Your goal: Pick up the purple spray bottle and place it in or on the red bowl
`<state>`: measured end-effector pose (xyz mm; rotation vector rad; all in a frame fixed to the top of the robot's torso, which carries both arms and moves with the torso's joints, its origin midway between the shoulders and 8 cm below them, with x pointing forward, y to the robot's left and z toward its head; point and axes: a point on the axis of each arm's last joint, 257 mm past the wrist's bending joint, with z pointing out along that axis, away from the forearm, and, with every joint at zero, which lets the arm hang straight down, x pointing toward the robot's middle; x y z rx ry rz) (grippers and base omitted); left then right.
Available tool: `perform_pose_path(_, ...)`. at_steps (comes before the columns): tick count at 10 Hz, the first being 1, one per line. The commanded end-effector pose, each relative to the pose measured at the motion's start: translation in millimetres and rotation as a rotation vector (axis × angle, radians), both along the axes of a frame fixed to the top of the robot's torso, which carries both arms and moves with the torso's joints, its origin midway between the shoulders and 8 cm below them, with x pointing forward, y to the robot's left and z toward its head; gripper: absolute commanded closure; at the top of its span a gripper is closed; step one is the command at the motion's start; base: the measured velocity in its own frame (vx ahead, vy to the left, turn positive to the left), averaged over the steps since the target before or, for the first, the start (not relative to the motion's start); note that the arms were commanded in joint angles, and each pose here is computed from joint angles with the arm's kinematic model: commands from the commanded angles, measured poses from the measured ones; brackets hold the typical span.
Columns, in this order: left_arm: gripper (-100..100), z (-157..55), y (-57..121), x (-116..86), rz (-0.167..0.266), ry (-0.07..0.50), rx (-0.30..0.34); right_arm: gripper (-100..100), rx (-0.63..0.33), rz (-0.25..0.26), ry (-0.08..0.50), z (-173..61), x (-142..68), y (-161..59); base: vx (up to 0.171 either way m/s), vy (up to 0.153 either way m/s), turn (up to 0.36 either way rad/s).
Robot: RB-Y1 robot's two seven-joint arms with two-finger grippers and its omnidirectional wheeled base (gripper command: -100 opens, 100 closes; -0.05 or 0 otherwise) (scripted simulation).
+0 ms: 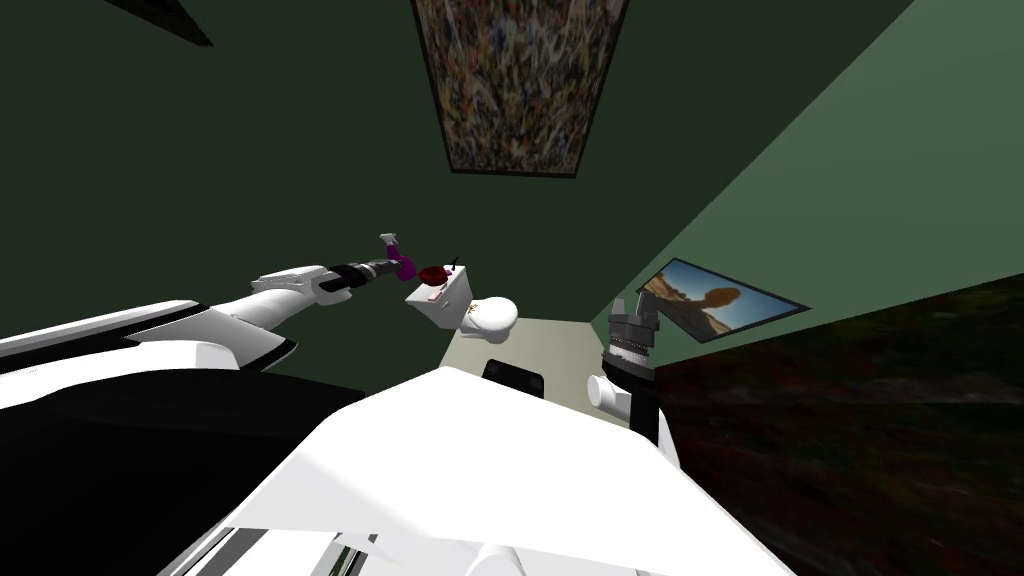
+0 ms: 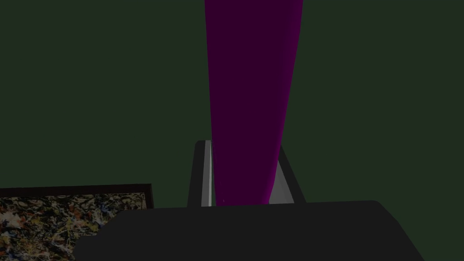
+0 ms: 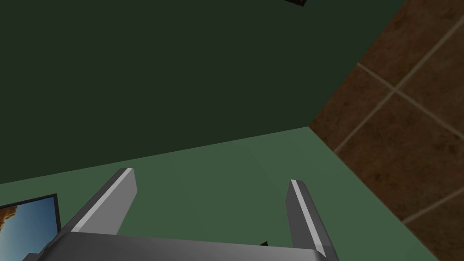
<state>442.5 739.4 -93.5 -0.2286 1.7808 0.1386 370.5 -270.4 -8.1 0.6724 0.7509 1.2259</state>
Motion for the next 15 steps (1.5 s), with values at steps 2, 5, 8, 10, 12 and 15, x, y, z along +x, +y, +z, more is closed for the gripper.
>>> perform_pose_path(2, 100, 1.6, -2.7, -1.9, -0.017, -0.002, -0.004, 0, 0.0, 0.0, 0.0, 0.0, 0.0, 0.0, 0.208, 0.144, -0.058)
perform_pose_path(5, 100, 3.0, -3.6, -2.5, -0.023, -0.001, -0.003, 0, 0.0, 0.0, 0.0, 0.0, 0.0, 0.0, 0.145, 0.122, -0.043)
perform_pose_path(8, -100, 4.4, -4.3, -1.8, -0.025, -0.004, -0.003, 0, 0.0, 0.0, 0.0, 0.1, 0.1, 0.1, 0.008, 0.006, -0.002)
perform_pose_path(10, -100, 4.4, -4.3, -1.8, -0.025, -0.004, -0.003, 0, 0.0, 0.0, 0.0, 0.1, 0.1, 0.1, 0.0, 0.0, 0.0)
perform_pose_path(12, -100, -13.2, -8.5, -3.9, 0.003, -0.032, -0.038, 0, 0.0, 0.0, 0.0, 0.1, 0.1, 0.1, 0.001, 0.058, -0.045)
perform_pose_path(15, -100, -7.3, -22.4, 12.3, -0.002, -0.054, -0.014, 0, 0.0, 0.0, 0.0, 0.1, 0.1, 0.1, -0.007, 0.08, -0.025)
